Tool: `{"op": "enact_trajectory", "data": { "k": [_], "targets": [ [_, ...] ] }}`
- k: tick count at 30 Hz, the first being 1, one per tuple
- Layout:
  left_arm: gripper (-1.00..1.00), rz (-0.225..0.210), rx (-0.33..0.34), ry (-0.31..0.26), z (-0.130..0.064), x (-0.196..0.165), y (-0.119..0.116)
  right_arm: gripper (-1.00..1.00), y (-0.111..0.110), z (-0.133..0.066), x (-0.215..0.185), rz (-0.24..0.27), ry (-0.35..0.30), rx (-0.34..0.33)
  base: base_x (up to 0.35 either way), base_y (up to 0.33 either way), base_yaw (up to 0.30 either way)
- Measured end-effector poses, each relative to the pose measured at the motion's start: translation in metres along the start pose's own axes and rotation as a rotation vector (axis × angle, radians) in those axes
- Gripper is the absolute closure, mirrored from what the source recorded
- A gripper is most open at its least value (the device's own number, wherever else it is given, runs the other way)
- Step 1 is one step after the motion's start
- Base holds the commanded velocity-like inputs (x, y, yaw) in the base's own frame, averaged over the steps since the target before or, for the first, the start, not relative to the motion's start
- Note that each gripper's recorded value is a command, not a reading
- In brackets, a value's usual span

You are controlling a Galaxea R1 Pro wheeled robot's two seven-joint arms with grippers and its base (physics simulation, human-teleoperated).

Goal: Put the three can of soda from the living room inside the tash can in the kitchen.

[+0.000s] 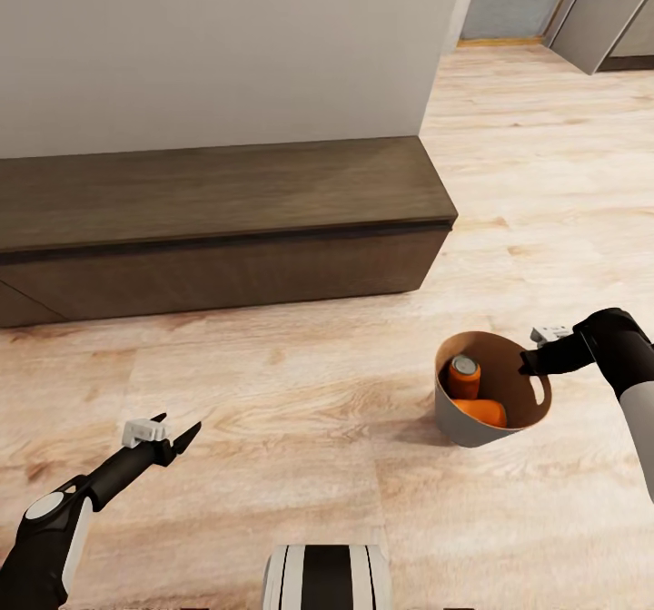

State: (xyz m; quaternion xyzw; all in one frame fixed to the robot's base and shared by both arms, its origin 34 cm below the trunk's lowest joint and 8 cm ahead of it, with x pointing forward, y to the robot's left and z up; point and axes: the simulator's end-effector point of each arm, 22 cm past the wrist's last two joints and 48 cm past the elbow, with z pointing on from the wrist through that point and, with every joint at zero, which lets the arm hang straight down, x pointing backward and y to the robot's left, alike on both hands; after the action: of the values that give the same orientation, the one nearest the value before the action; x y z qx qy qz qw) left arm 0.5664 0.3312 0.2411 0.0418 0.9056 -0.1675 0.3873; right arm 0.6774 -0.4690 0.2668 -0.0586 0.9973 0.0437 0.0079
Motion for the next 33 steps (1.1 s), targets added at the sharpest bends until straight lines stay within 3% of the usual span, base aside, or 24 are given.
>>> {"op": "enact_trajectory", "data": {
  "k": [18, 24, 33],
  "targets": [
    [-1.0, -0.003, 0.0, 0.008, 0.001, 0.005, 0.001, 1.0, 0.002, 0.005, 0.001, -0.005, 0.003, -0.009, 0.0, 0.0, 0.0],
    [-1.0, -0.01, -0.002, 0.032, 0.005, 0.018, 0.003, 1.0, 0.001, 0.02, 0.007, -0.004, 0.028, -0.011, 0.0, 0.0, 0.0],
    [-1.0, -0.011, -0.001, 0.031, 0.005, 0.018, 0.002, 1.0, 0.001, 0.02, 0.007, -0.003, 0.027, -0.011, 0.0, 0.0, 0.0]
  ]
}}
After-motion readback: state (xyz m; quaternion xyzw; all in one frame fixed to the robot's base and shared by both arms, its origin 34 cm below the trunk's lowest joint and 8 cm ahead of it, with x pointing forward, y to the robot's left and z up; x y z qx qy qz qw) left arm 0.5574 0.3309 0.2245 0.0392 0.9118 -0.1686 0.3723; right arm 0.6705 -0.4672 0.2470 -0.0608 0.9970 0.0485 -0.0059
